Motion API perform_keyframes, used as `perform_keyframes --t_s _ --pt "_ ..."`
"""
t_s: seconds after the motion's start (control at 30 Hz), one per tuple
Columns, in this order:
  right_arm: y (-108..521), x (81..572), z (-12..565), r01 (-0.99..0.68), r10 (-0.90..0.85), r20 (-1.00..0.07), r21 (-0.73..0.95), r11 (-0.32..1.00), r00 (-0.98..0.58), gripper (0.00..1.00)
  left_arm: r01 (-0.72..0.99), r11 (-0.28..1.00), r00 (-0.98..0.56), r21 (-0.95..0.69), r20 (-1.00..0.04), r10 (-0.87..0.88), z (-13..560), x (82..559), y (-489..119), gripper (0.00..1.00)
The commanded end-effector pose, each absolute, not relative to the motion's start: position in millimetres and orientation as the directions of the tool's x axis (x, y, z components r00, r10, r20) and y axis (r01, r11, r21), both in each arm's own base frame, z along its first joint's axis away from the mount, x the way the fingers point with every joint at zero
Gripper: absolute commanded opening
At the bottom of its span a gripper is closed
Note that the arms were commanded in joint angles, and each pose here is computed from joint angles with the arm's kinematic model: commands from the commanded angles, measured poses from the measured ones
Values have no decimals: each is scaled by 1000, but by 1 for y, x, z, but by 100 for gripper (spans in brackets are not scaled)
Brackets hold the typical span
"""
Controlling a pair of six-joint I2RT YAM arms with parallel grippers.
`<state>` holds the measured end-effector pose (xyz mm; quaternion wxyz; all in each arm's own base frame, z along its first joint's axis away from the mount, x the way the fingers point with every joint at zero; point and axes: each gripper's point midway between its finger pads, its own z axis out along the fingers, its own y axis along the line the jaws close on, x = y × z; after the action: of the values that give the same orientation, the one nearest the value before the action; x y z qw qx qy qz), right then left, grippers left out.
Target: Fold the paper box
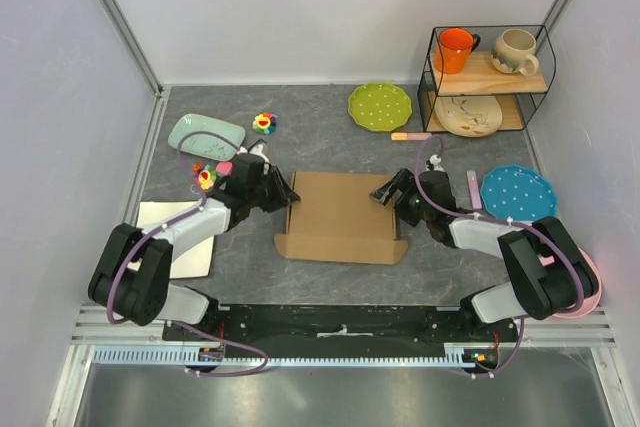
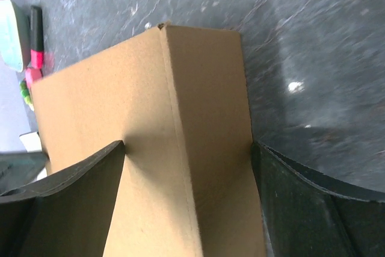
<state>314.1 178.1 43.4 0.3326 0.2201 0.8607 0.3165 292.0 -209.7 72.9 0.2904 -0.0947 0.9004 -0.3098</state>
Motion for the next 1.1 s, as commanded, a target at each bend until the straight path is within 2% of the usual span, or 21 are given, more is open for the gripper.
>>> perform_keyframes --t_s 0.0,0.13,0.3,0.43,0.57,0.7,0.77,0.8,0.83,0.93,1.07 --pt "195 268 12 253 531 -268 653 714 -804 92 -7 861 -759 -509 -557 -336 94 325 -180 30" --pt "194 268 8 246 516 -276 639 728 -811 92 86 848 -666 -523 -663 -342 159 331 -178 41" --pt "197 267 -1 243 504 -264 639 730 -822 92 160 812 -638 -562 -686 -349 187 314 -181 45" --pt "191 271 -8 216 466 -305 595 774 -830 91 85 863 -632 -498 -696 -340 155 308 -160 51" --pt "183 280 -6 187 432 -368 543 819 -824 91 -30 915 -736 -402 -610 -292 95 307 -149 51" --pt "179 287 -6 169 406 -402 508 845 -821 87 -44 900 -766 -434 -563 -310 72 311 -160 51" --pt "176 290 -4 156 387 -426 483 861 -818 83 -33 880 -780 -475 -538 -320 68 307 -168 47" --pt "174 291 -3 153 381 -436 473 868 -815 81 -25 869 -790 -495 -522 -320 66 304 -173 43" --pt "172 292 -1 147 377 -448 468 871 -811 77 -38 861 -791 -507 -511 -336 61 301 -174 35" --pt "167 294 0 142 366 -471 445 884 -803 68 -79 859 -799 -507 -483 -358 41 288 -170 25" --pt "162 290 -6 150 360 -472 425 893 -804 63 -114 851 -788 -513 -474 -392 30 283 -168 17"
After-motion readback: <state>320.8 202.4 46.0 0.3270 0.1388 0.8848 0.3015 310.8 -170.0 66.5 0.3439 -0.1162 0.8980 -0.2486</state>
